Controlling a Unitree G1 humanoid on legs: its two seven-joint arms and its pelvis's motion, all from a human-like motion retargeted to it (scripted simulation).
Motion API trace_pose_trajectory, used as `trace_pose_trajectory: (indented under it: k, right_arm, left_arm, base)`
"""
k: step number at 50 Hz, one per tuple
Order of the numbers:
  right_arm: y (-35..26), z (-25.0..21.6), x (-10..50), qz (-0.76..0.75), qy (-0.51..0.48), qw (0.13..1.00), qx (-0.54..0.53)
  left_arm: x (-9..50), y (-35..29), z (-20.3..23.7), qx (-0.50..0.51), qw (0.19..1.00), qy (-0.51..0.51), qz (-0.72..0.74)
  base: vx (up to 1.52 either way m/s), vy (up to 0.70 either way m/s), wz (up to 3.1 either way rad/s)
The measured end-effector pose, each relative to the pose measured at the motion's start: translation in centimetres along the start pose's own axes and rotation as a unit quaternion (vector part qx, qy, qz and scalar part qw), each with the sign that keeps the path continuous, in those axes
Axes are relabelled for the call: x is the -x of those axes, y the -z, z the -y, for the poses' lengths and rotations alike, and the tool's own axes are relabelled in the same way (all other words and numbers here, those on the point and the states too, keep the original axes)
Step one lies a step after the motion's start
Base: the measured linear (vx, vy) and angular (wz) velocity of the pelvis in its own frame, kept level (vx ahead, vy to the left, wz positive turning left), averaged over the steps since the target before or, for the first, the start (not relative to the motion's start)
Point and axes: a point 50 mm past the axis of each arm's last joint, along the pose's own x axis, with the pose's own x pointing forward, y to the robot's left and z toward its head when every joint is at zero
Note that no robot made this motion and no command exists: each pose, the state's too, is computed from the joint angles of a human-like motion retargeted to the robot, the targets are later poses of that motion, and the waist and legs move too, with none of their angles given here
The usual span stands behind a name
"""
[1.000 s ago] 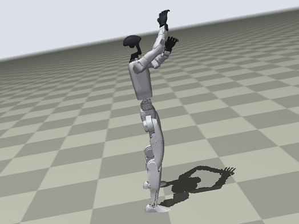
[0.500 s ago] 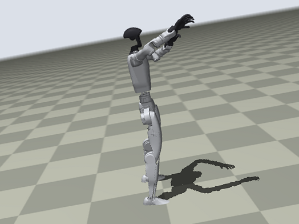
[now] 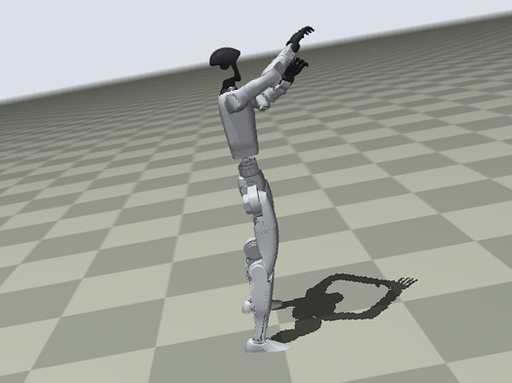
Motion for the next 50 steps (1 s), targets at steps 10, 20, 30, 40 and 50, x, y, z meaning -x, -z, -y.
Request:
trace_pose_trajectory:
  k: [10,20,30,40,50]
  right_arm:
    - [-7.4,11.7,-4.3,0.089,0.257,0.957,-0.103]
    - [-2.3,5.1,-2.9,0.037,0.106,0.994,-0.021]
    - [11.4,-3.2,9.6,-0.151,-0.237,0.917,0.283]
    - [16.5,6.9,13.9,-0.305,-0.135,0.852,0.404]
    - [16.3,0.9,13.0,-0.283,-0.278,0.844,0.361]
  left_arm:
    - [-1.1,-0.9,-0.5,0.032,0.999,-0.031,0.027]
    - [-0.3,0.0,-0.8,0.025,0.999,-0.03,0.009]
    - [0.6,-0.5,-0.7,-0.04,0.999,0.021,0.001]
    - [2.6,-0.7,-3.2,-0.101,0.994,0.002,-0.032]
    - [3.2,1.4,-2.5,-0.045,0.997,-0.026,-0.06]
  base:
    - [0.0,0.0,0.06]
    - [0.0,0.0,-0.04]
    - [0.0,0.0,-0.09]
    - [0.0,0.0,0.0]
    - [0.0,0.0,0.0]
